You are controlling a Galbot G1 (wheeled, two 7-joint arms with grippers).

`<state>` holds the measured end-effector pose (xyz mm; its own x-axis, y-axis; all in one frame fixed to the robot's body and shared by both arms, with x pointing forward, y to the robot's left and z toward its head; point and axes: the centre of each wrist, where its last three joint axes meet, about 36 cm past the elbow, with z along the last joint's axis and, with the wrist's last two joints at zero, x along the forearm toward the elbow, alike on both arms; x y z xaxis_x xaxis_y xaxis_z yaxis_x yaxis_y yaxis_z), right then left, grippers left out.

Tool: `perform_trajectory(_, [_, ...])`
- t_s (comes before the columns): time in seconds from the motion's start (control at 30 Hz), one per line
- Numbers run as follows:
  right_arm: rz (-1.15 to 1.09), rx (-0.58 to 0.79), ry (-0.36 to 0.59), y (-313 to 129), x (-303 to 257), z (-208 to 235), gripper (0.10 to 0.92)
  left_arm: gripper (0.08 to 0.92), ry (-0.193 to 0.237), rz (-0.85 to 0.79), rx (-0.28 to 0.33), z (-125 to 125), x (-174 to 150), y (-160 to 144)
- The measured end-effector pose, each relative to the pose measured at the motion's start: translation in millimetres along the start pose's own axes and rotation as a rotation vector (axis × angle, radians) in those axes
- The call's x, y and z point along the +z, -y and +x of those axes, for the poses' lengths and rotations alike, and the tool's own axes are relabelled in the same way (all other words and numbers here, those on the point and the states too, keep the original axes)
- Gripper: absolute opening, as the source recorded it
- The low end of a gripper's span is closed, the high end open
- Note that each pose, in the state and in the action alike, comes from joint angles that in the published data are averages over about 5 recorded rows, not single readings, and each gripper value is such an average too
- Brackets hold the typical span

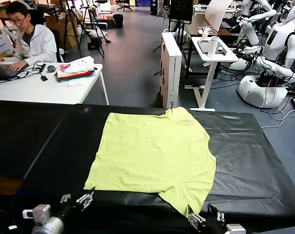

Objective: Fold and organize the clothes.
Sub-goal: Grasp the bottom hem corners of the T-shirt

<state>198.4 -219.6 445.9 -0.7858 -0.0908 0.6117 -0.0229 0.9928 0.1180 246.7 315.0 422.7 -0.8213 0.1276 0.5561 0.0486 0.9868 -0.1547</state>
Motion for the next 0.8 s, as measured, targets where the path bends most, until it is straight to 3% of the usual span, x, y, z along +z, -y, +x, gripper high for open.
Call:
perform_trajectory(0.07, [0.002,0.005,0.001,0.2,-1.3,3.7,0.139,0.145,0.000,0.000,0.000,0.1,0.8,-0.2])
perform_trajectory(0.4, [0.022,0.035,-0.050,-1.9,-6.4,37.4,0.139,0.146,0.007,-0.015,-0.002,4.3,1.7,2.1])
perform_trajectory(0.63, [0.014,0.029,-0.053,-3.5,-9.2,48.5,0.139,0.146,0.023,-0.038,-0.023,22.3,0.7,9.3])
perform_trajectory(0.8, [-0.011,0.002,-0.005,-3.3,-17.0,51.6,0.139,0.146,0.028,-0.047,-0.026,39.0,-0.4,14.0])
